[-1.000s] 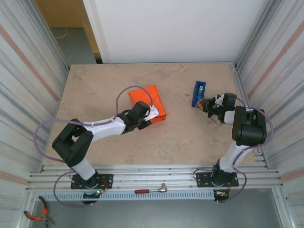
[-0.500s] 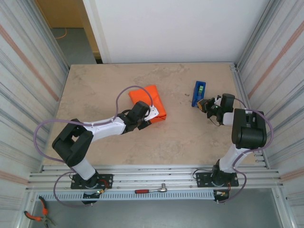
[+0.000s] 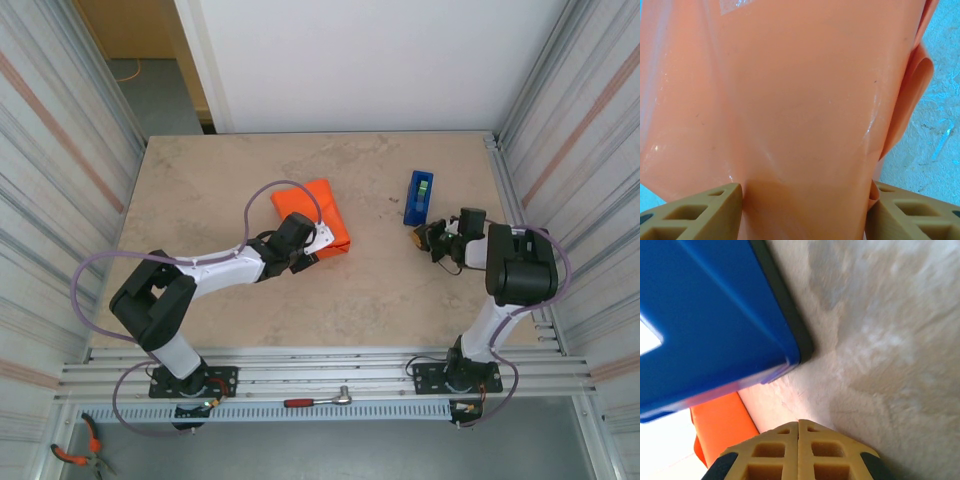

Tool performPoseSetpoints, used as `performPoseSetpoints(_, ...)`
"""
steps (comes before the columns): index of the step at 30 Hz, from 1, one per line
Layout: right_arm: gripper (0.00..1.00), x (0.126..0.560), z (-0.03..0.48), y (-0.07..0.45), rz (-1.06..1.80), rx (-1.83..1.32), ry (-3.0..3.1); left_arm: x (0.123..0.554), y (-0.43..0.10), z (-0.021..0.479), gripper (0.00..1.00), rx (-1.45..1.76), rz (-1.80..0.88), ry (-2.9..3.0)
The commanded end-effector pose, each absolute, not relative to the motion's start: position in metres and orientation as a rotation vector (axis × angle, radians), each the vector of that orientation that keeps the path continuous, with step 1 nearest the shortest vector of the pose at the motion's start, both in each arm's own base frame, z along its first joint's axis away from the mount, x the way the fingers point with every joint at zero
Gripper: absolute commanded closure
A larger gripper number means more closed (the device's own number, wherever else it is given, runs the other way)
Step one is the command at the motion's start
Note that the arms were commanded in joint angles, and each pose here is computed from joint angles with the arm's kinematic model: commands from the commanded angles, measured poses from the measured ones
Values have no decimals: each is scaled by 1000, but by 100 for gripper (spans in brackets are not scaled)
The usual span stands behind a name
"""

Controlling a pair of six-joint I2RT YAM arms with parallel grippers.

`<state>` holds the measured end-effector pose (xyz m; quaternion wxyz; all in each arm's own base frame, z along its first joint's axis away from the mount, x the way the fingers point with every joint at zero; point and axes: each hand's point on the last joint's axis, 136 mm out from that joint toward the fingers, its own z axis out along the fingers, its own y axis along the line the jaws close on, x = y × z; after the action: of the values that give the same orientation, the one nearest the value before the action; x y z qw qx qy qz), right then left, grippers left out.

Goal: Wrap the gift box in paper

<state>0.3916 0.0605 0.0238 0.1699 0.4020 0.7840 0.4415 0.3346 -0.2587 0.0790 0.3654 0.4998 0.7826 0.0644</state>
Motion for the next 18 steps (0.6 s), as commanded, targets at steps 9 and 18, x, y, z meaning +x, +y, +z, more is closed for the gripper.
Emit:
performPoseSetpoints(9,100,366,95,125,1266,615,2298,329,-252,65,38,1312,172,2075)
performPoseSetpoints(18,100,317,119,207,1231,149,2280,329,-252,65,38,1312,173,2073)
